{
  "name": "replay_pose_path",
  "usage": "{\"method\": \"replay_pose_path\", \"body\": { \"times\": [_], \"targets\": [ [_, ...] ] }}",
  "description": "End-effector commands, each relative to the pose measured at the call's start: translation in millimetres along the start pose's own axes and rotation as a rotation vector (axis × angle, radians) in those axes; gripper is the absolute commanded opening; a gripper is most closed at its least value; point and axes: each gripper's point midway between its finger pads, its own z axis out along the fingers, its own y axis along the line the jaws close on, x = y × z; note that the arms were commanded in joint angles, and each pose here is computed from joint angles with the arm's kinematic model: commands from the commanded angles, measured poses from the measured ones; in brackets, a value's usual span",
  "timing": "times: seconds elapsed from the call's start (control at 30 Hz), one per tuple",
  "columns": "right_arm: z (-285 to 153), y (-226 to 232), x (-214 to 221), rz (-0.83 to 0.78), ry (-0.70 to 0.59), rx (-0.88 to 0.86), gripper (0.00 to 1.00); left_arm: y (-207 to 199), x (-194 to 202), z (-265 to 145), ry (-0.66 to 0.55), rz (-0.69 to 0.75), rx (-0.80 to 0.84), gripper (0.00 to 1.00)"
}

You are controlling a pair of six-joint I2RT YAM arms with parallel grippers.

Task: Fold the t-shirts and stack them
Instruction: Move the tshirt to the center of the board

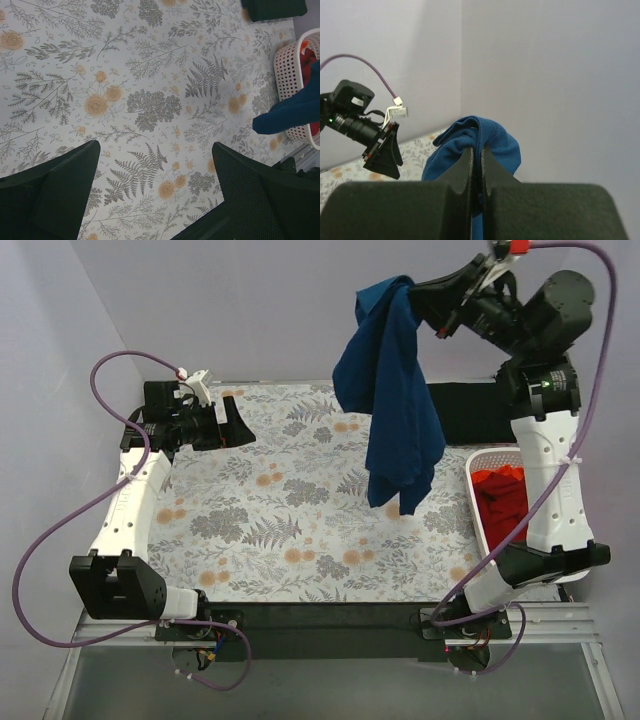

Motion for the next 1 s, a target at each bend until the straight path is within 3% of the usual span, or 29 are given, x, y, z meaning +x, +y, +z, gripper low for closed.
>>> {"method": "replay_pose_path", "body": {
  "times": [0.0, 0.33, 0.57, 0.67, 0.7, 0.73, 0.8, 0.97],
  "targets": [
    [10.9, 1.0, 3.3, -0.115, -0.002, 0.090, 0.01, -7.7, -15.7, -21.6, -0.069, 0.051, -0.024, 0.95],
    [47.4, 27.7, 53.6, -0.144, 0.072, 0.097, 0.01, -6.7, -19.6, -24.3, -0.081, 0.051, -0.042, 0.95],
    [46.9, 24.2, 140.1, -0.129, 0.235, 0.102, 0.01, -11.9, -18.9, -28.1, -0.085, 0.073, -0.022, 0.95],
    [36.1, 35.5, 216.5, -0.101, 0.411, 0.020, 0.47, -11.3, -11.2, -27.3, -0.064, 0.081, -0.014, 0.95],
    [30.3, 38.6, 236.1, -0.093, 0.463, 0.001, 0.81, -12.6, -9.1, -26.9, -0.056, 0.083, -0.003, 0.95],
    [20.5, 38.7, 267.3, -0.093, 0.543, -0.011, 0.88, -12.1, -5.3, -25.8, -0.045, 0.093, 0.004, 0.95],
    [-2.2, 36.7, 303.2, -0.074, 0.676, 0.009, 0.92, -12.6, 2.5, -24.5, -0.020, 0.108, 0.024, 0.95],
    [-56.0, 41.2, 363.1, -0.014, 0.877, -0.010, 0.93, 7.4, 44.2, -3.2, 0.109, 0.159, 0.052, 0.95]
  ]
}}
